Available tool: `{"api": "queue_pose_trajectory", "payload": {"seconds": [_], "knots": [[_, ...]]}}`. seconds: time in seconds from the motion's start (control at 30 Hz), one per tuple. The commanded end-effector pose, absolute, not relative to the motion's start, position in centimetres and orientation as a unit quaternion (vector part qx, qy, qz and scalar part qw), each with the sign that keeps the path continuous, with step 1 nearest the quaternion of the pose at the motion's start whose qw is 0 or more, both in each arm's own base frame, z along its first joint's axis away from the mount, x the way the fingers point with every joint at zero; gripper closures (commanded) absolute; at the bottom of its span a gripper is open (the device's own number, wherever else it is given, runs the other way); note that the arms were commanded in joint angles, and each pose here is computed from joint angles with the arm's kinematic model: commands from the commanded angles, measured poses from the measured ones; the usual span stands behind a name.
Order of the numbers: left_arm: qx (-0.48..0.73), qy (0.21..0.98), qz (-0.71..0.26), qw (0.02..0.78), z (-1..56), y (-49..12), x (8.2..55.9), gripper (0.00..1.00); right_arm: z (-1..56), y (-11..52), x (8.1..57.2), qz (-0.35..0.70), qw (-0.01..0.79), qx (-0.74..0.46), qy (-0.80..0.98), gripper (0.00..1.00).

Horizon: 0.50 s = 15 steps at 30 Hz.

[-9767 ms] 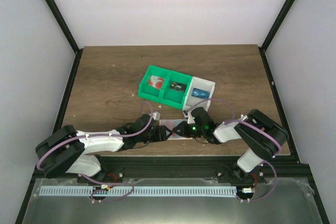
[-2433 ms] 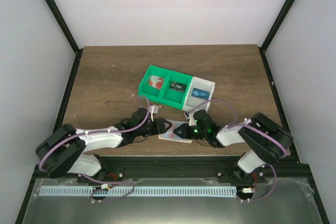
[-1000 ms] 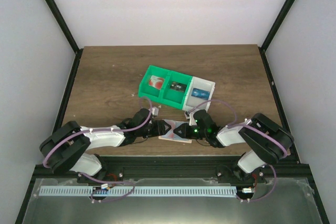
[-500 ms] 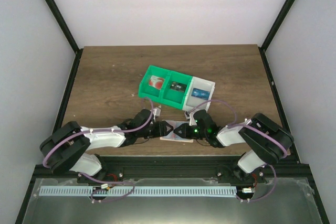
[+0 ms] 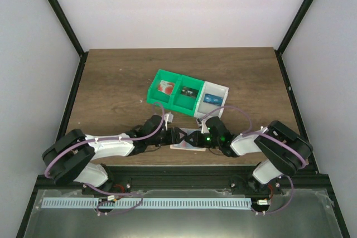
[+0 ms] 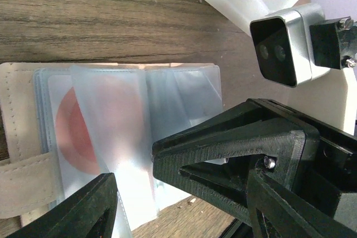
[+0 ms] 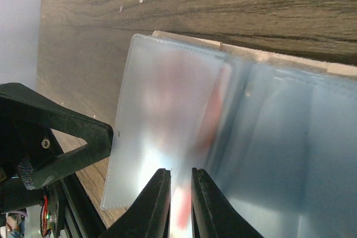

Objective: Take the credit cards out of the card holder

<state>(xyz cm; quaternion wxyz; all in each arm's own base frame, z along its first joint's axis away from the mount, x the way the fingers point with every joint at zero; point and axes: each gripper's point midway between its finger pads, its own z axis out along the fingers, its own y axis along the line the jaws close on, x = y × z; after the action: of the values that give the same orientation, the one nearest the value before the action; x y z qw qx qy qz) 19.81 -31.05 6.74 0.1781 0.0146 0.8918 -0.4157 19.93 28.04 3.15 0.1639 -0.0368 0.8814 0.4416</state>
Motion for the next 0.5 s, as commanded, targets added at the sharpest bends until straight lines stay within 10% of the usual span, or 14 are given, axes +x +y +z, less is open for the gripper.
{"api": "queue_pose_trajectory", "payload": {"seconds": [0.0,0.47], "knots": [[0.019,0.876,-0.441,0.193,8.6,-32.0,20.2,0.34,3.7,28.0,19.8,0.443,0.176,-0.04,0.878,0.87],[0.019,0.868,-0.46,0.184,9.0,-33.0,20.1,0.34,5.9,25.6,20.3,0.432,0.242,-0.014,0.868,0.86]]}}
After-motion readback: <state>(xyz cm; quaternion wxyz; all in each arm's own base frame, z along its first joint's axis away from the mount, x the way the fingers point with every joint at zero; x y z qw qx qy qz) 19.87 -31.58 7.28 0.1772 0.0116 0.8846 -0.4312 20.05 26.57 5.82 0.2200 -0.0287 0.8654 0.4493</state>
